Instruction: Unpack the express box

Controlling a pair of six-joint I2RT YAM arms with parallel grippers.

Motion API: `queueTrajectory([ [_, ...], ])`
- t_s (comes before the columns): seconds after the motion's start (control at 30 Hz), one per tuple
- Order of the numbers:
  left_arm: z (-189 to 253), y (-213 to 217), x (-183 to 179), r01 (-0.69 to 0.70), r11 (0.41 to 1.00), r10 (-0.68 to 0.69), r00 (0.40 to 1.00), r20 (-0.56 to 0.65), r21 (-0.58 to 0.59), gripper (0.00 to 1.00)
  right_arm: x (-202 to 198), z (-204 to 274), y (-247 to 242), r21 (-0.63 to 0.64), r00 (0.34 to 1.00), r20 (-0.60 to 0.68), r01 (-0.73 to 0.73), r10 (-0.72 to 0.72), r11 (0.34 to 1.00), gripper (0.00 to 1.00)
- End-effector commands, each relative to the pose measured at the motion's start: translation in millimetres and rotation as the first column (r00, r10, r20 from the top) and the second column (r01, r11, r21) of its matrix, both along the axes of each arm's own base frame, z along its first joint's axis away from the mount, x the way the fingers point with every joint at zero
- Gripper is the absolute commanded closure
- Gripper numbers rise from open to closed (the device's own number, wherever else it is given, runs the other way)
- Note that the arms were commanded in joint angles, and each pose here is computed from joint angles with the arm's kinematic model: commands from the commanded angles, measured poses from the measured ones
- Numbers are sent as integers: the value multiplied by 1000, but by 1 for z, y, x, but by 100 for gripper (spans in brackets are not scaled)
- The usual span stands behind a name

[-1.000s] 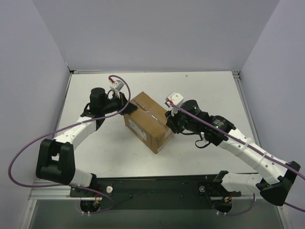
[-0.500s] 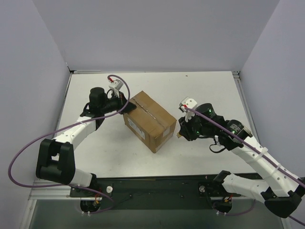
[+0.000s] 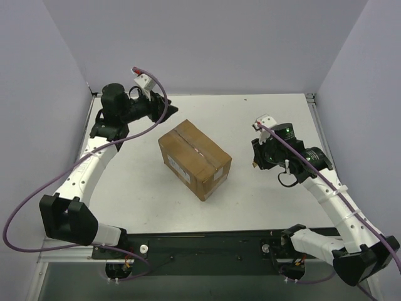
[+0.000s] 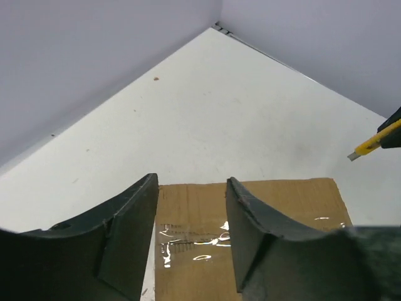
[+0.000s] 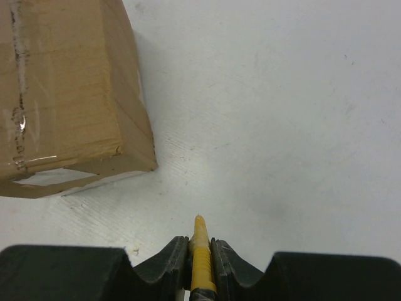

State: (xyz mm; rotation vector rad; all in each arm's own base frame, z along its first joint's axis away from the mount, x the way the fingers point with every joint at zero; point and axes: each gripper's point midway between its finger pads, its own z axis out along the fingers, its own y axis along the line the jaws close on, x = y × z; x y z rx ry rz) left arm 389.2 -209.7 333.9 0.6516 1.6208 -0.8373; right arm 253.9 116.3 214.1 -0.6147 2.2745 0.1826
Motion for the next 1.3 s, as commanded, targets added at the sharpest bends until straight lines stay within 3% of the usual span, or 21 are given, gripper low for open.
queueTrajectory([
  [0.0, -12, 14, 4, -38, 988, 35, 999, 27, 153, 40, 22, 2, -2, -41, 999, 47, 18, -16, 999, 100],
  [0.07, -31, 18, 9, -52, 985, 64, 995, -73, 166, 32, 27, 4, 0, -33, 999, 45, 29, -27, 999, 100],
  [0.17, -56, 25, 13, -65, 987, 92, 980, -179, 150, 28, 36, 4, 3, 2, 998, 37, 60, -60, 998, 100],
  [0.43, -84, 22, 6, -16, 990, 49, 972, -232, 141, 26, 52, -2, 6, 54, 992, 51, 111, -114, 992, 100],
  [0.57, -99, 29, 3, -26, 983, 74, 963, -260, 183, 26, 49, -3, 12, 63, 996, 25, 81, -83, 995, 100],
  [0.77, -116, 24, -17, 48, 985, 6, 949, -315, 164, 26, 46, -12, 18, 53, 999, -5, 37, -37, 998, 100],
  [0.93, -136, 32, -9, -21, 982, 86, 935, -343, 189, 27, 50, -15, 24, 67, 999, -28, 31, -29, 997, 100],
  [1.07, -146, 36, -2, -39, 984, 103, 921, -375, 176, 38, 53, -15, 26, 66, 999, -27, 30, -28, 997, 100],
  [1.2, -150, 48, 17, -108, 991, 132, 886, -445, 79, 70, 53, -19, 26, 64, 999, -37, 33, -30, 997, 100],
  [1.27, -161, 55, 23, -132, 991, 127, 849, -512, 27, 77, 54, -20, 26, 61, 999, -40, 32, -29, 998, 100],
])
